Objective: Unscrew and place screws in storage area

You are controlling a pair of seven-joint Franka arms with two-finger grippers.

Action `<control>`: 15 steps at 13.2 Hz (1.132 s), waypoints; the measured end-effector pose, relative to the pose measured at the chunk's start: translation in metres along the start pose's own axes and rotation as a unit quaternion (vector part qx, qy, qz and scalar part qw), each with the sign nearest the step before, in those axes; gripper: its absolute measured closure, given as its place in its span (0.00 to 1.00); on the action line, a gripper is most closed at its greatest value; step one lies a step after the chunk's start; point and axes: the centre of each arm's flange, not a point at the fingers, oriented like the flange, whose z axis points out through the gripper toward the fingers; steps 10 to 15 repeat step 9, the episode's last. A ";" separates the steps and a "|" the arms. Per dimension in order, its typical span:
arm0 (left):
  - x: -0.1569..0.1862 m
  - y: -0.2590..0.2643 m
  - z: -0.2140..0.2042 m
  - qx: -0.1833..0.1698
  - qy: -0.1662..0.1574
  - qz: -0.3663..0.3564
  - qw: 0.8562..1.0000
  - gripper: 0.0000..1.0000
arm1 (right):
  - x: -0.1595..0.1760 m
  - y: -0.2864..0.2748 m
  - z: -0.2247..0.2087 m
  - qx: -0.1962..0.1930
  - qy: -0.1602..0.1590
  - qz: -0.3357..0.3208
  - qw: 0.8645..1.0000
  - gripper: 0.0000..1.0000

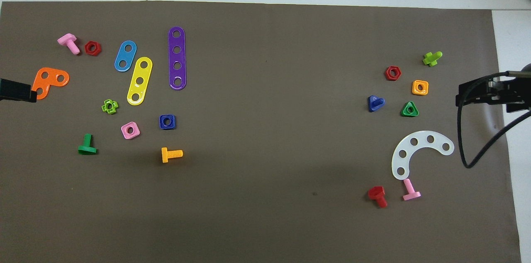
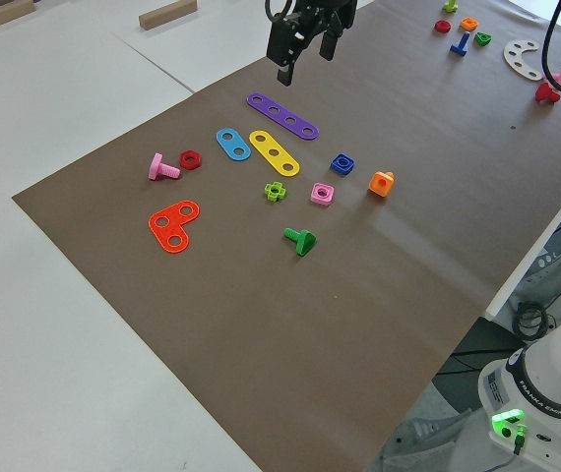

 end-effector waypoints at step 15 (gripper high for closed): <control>0.001 0.001 -0.037 0.003 0.015 0.000 1.000 0.00 | -0.007 -0.002 0.006 -0.002 -0.008 -0.004 1.000 0.00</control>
